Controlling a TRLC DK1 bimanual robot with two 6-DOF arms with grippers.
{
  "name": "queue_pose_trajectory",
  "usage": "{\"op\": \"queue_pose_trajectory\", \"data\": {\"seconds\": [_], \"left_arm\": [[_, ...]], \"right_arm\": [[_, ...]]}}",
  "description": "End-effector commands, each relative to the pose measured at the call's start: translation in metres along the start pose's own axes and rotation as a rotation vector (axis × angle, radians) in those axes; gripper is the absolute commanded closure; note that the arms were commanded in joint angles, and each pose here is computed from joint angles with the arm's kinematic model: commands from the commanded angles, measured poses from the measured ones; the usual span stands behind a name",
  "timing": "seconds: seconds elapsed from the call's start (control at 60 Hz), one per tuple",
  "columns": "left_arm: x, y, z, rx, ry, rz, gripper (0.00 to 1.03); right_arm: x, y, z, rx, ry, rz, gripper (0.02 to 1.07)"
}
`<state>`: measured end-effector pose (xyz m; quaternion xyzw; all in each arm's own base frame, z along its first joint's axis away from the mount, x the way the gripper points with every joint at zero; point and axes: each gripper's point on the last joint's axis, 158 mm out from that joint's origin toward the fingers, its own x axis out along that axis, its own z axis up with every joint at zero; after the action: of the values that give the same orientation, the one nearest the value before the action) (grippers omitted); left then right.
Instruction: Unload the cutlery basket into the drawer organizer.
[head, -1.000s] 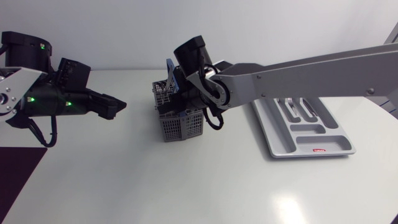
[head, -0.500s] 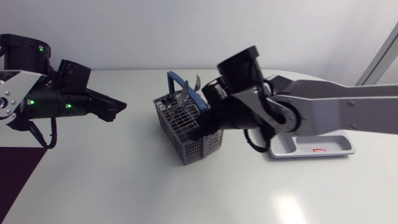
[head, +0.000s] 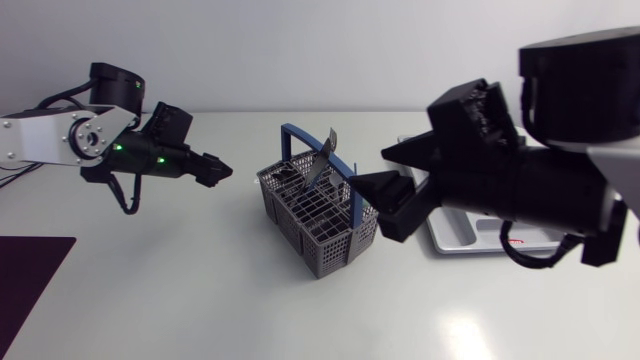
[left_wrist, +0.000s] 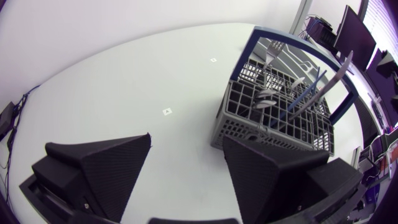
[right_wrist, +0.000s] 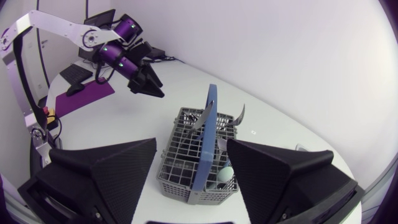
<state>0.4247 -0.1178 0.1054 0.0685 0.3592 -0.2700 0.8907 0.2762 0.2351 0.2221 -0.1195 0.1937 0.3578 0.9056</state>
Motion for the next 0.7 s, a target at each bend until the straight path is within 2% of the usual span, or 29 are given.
{"op": "queue_pose_trajectory", "data": {"seconds": [0.0, 0.083, 0.15, 0.217, 0.283, 0.5, 0.683], "left_arm": [[0.019, -0.002, 0.014, 0.027, -0.011, -0.026, 0.13], [0.037, 0.001, 0.018, 0.025, -0.003, -0.036, 0.21], [0.052, -0.001, 0.023, 0.012, -0.010, -0.070, 0.35], [0.068, -0.002, 0.029, 0.008, -0.014, -0.097, 0.56], [0.081, -0.002, 0.037, -0.002, -0.028, -0.123, 0.62], [0.120, -0.009, 0.042, 0.002, 0.004, -0.184, 0.66], [0.124, -0.036, 0.033, 0.038, 0.039, -0.264, 0.66]], "right_arm": [[-0.005, -0.003, -0.038, 0.000, 0.071, -0.009, 0.27], [-0.008, -0.014, -0.059, 0.017, 0.095, -0.031, 0.59], [-0.007, -0.020, -0.075, 0.049, 0.116, -0.023, 0.81], [-0.005, -0.021, -0.089, 0.070, 0.136, -0.010, 0.85], [0.000, -0.019, -0.103, 0.066, 0.156, 0.001, 0.88], [0.030, -0.013, -0.133, 0.065, 0.221, 0.044, 0.90], [0.062, -0.018, -0.141, 0.071, 0.250, 0.052, 0.90]]}}
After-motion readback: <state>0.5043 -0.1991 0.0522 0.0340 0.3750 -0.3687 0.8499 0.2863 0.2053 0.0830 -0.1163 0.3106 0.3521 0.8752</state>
